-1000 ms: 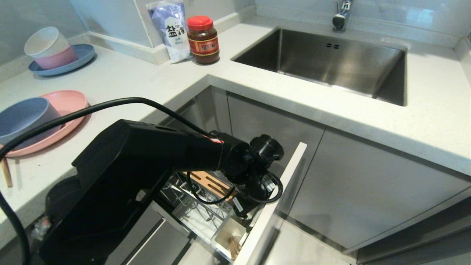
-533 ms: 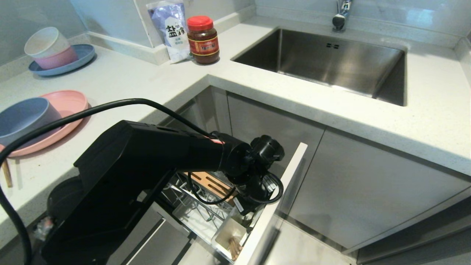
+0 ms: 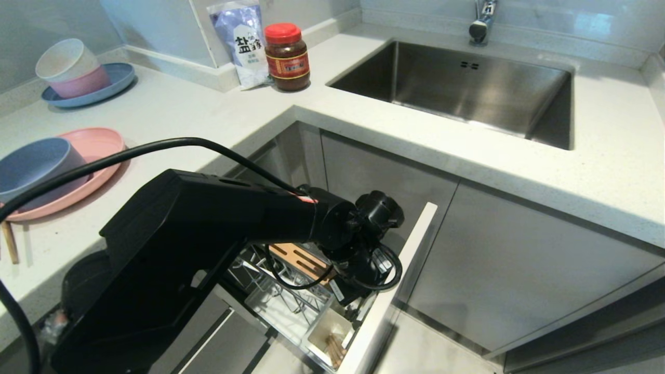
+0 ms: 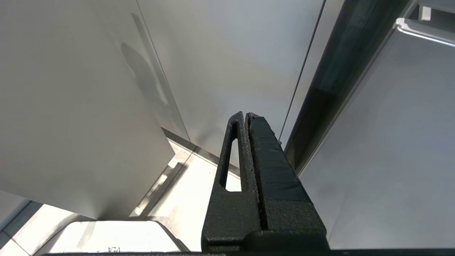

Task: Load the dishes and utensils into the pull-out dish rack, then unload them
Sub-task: Take the fork out of the cupboard

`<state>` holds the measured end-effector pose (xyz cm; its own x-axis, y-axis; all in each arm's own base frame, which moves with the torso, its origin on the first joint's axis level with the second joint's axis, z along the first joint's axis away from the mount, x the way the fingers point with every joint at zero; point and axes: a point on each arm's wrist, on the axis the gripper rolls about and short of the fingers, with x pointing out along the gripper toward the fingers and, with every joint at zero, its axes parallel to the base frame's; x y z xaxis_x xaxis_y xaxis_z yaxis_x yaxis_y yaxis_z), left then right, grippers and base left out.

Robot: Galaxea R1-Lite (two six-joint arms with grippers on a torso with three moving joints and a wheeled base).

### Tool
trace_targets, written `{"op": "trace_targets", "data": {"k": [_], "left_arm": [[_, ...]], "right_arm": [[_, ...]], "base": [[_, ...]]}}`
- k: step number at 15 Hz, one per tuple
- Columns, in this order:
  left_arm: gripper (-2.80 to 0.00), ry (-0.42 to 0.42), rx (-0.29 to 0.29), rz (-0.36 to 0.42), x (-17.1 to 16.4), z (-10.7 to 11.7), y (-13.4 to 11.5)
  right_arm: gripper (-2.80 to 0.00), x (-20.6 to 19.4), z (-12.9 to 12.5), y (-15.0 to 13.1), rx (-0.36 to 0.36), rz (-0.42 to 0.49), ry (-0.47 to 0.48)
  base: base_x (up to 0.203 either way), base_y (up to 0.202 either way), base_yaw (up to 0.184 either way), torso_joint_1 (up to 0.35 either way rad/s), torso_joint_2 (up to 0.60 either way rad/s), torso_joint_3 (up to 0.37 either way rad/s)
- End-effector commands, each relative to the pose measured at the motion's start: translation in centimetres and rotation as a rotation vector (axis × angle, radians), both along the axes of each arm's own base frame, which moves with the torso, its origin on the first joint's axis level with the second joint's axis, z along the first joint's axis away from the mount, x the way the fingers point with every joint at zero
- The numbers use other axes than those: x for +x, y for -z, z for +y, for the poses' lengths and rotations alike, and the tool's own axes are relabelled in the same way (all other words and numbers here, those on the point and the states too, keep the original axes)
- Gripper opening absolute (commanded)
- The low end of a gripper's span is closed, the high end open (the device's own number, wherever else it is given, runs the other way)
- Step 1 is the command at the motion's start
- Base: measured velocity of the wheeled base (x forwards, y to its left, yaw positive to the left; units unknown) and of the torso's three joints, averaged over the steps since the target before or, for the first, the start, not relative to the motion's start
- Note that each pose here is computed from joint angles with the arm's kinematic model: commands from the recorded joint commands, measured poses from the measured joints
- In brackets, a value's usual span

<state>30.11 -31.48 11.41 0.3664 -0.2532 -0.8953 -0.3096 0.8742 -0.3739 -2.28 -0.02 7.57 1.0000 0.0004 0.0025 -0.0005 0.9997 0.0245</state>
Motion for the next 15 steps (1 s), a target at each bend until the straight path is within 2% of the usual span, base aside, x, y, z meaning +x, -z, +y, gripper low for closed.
{"op": "trace_targets", "data": {"k": [1, 4, 7, 11, 15], "left_arm": [[-2.80, -0.006, -0.014, -0.010, -0.2, 0.2, -0.9], [-2.80, -0.002, -0.061, -0.054, -1.1, 0.9, -3.9], [-2.80, 0.011, -0.082, -0.072, -2.2, 1.4, -6.1], [-2.80, 0.017, -0.106, -0.092, -3.0, 1.7, -7.5], [-2.80, 0.029, -0.092, -0.082, -4.2, 2.3, -8.8]], "right_arm": [[-2.80, 0.0, 0.0, 0.1, 0.000, -0.002, 0.000], [-2.80, 0.0, 0.0, 0.0, 0.000, -0.003, 0.000], [-2.80, 0.0, 0.0, 0.0, 0.000, -0.003, 0.000], [-2.80, 0.0, 0.0, 0.0, 0.000, -0.002, -0.001], [-2.80, 0.0, 0.0, 0.0, 0.000, -0.002, -0.001]], "base": [[0.000, 0.000, 0.000, 0.000, 0.00, 0.000], [0.000, 0.000, 0.000, 0.000, 0.00, 0.000], [0.000, 0.000, 0.000, 0.000, 0.00, 0.000], [0.000, 0.000, 0.000, 0.000, 0.00, 0.000], [0.000, 0.000, 0.000, 0.000, 0.00, 0.000]]}}
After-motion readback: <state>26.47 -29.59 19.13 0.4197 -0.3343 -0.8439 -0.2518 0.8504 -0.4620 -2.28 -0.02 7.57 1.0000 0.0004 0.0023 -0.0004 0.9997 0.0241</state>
